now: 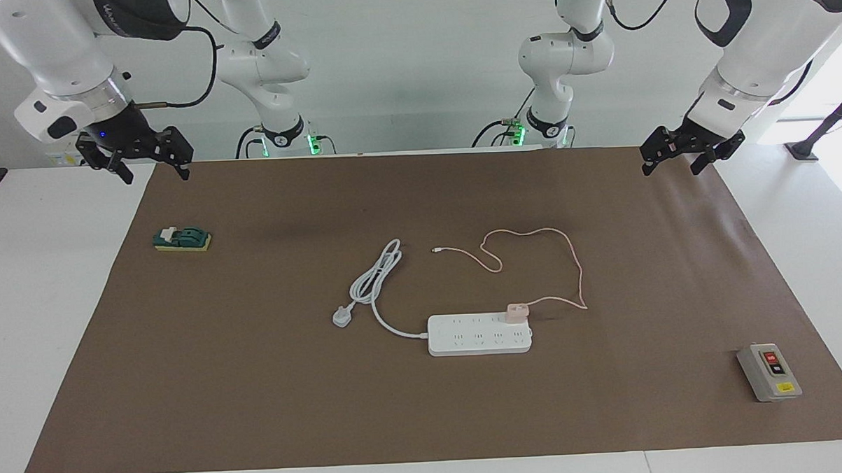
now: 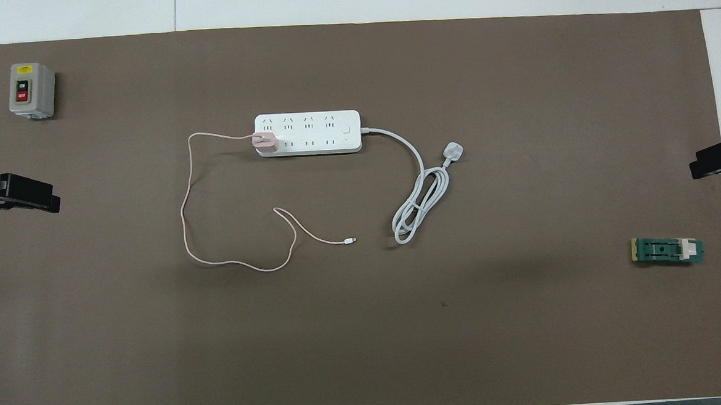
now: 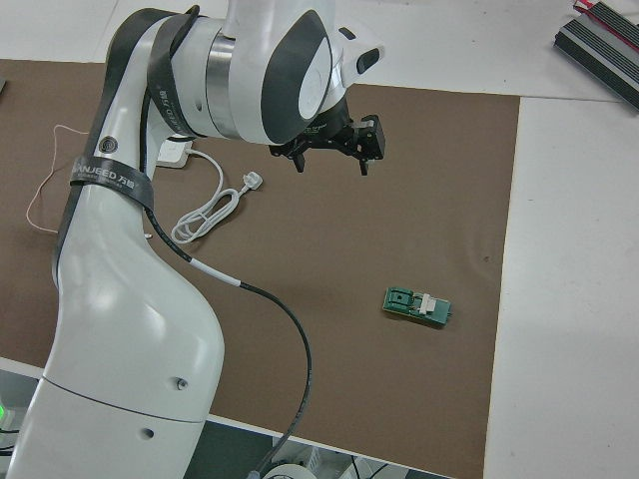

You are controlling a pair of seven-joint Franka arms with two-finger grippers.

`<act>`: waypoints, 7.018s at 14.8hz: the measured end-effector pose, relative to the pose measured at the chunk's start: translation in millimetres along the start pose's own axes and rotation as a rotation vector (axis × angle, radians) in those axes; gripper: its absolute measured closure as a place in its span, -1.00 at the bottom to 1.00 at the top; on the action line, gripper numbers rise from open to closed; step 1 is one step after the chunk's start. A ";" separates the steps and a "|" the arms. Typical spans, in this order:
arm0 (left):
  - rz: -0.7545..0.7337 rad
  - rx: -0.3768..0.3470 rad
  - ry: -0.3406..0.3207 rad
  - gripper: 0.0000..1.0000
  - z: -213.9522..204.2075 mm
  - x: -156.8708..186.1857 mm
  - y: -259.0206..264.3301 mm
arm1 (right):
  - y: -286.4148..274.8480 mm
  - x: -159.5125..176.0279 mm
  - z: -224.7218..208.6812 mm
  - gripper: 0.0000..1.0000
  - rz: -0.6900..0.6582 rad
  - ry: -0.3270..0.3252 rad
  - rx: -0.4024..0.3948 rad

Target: Unplug charger and place it aside

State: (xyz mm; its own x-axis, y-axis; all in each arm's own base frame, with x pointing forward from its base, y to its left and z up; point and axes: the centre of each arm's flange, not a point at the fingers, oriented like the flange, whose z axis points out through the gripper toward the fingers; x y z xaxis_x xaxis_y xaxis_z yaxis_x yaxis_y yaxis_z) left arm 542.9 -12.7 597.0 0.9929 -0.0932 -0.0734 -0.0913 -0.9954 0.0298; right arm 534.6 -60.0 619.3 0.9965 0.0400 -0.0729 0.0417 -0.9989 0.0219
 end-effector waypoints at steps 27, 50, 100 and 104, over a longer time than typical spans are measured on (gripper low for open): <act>-1.373 -0.082 0.016 -1.00 99.8 90.6 191.7 | -218.0 88.3 159.7 -1.00 1.033 -0.247 0.392; -1.574 -0.027 0.040 -1.00 250.7 147.5 266.3 | -377.6 218.4 323.5 -1.00 1.465 -0.679 0.806; -1.406 0.004 0.085 0.37 213.6 142.5 257.5 | -360.3 218.6 374.2 -0.89 1.357 -0.639 0.796; -1.112 0.036 0.063 0.37 215.0 129.2 248.7 | -360.3 218.6 374.2 -0.89 1.357 -0.639 0.796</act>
State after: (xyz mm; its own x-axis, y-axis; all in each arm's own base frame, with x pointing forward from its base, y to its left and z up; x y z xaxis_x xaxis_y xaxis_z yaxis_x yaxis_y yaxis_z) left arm 632.1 -277.2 380.7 0.5248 0.8512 0.0093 0.8504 -0.5238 -0.0498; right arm 710.5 299.4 222.4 0.0879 -0.6080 -0.7891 -0.9957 -0.0758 -0.0526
